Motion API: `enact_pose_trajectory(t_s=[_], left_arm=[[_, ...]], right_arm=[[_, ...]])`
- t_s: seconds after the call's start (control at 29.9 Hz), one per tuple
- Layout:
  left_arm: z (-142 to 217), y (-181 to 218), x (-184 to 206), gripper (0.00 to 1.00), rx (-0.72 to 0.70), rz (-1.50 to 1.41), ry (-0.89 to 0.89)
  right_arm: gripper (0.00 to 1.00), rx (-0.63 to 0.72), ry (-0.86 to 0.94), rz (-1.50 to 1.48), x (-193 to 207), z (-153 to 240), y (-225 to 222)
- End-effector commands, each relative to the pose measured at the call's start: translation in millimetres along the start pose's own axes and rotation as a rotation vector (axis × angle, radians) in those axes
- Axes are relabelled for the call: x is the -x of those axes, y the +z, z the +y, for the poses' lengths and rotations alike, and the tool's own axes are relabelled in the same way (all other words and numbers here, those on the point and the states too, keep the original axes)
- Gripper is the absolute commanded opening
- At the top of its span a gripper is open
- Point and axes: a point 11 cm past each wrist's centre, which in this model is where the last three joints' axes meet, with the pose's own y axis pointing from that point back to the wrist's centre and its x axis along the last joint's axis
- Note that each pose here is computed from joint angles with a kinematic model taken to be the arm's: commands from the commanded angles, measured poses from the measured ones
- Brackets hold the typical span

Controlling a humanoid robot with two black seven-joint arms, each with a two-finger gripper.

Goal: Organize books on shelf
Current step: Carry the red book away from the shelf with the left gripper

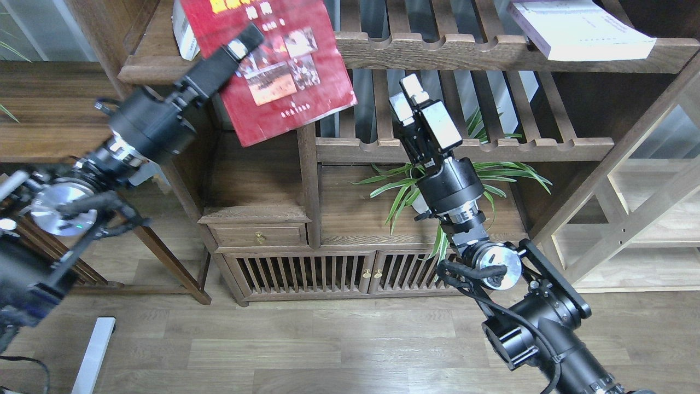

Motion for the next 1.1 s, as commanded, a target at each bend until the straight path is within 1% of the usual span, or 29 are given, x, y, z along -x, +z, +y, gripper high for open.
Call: enact_pose_trajectory(t_s=[0.0, 0.27, 0.4, 0.53, 0.63, 0.74, 0.94, 1.07], left_arm=[[12.3, 23.2, 11.6, 0.0, 0.023, -0.09, -0.012], [45.1, 80.4, 9.7, 0.0, 0.157, -0.293, 0.065], [75.4, 118.1, 11.1, 0.0, 0.259, -0.388, 0.131], [106.9, 145.2, 7.7, 0.0, 0.302, -0.442, 0.217], [127.9, 150.8, 3.7, 0.0, 0.289, -0.46, 0.283], [139.3, 155.4, 1.2, 0.0, 0.261, -0.503, 0.337], [141.7, 153.6, -3.4, 0.0, 0.212, -0.551, 0.381], [134.8, 146.7, -6.0, 0.0, 0.184, -0.574, 0.385]], right_arm=[[0.78, 0.007, -0.006, 0.003, 1.2, -3.1, 0.7], [0.78, 0.018, -0.006, 0.019, 6.4, -16.9, -1.0], [0.78, 0.024, 0.012, 0.033, 7.7, -24.8, -2.1], [0.78, 0.027, 0.029, 0.041, 7.0, -27.4, -2.4], [0.78, 0.029, 0.044, 0.043, 5.8, -28.3, -2.2], [0.78, 0.034, 0.041, 0.045, 6.9, -30.3, -1.0], [0.78, 0.042, 0.027, 0.054, 11.0, -35.9, -0.6], [0.78, 0.046, 0.015, 0.059, 15.0, -41.5, -1.0]])
